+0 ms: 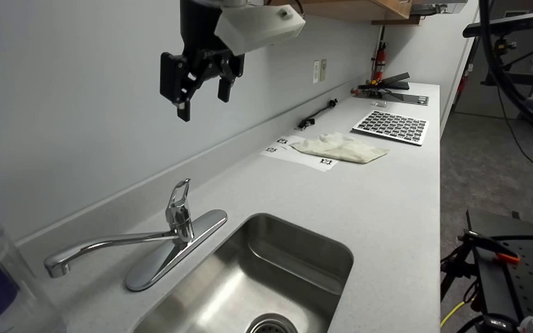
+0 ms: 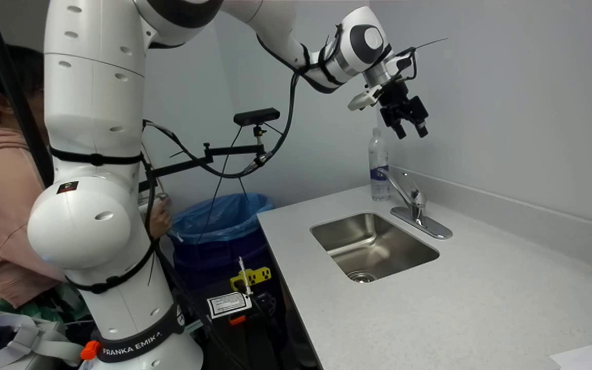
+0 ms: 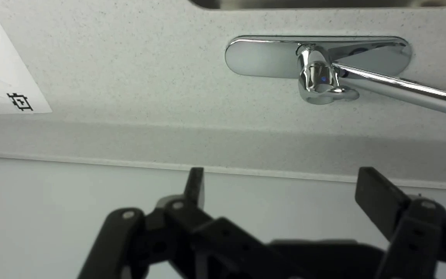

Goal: Close the tap and move the spout to the right

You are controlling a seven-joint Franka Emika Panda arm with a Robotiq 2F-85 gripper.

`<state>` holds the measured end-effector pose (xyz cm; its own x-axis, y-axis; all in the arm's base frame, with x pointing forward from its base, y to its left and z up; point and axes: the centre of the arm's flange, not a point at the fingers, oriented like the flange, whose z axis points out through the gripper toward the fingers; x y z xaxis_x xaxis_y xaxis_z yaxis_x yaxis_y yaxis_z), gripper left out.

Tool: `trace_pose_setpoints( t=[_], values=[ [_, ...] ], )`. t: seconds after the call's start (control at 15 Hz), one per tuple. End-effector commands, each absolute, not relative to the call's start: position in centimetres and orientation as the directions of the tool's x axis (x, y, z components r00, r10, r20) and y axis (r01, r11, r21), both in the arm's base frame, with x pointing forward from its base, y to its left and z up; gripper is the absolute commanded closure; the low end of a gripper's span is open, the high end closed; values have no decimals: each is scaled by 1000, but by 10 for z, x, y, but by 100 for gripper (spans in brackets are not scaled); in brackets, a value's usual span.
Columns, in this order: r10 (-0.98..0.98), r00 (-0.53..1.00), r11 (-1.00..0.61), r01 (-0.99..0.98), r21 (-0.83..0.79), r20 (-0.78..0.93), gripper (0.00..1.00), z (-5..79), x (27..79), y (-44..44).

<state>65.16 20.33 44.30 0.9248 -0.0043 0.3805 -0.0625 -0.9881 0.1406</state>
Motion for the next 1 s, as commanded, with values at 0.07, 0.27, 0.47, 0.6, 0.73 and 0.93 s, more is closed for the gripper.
trace_pose_setpoints(
  t=[0.07, 0.27, 0.47, 0.6, 0.73, 0.93],
  values=[
    [-19, 925, -987, -78, 142, 378, 0, 412, 685, 217],
    [-25, 932, -986, -83, 145, 361, 0, 395, 697, 222],
    [-32, 936, -984, -91, 153, 351, 0, 381, 708, 220],
    [-31, 937, -982, -93, 162, 347, 0, 372, 716, 218],
    [-35, 940, -982, -96, 165, 340, 0, 363, 722, 217],
    [-46, 946, -982, -102, 157, 322, 0, 353, 725, 217]
  ],
)
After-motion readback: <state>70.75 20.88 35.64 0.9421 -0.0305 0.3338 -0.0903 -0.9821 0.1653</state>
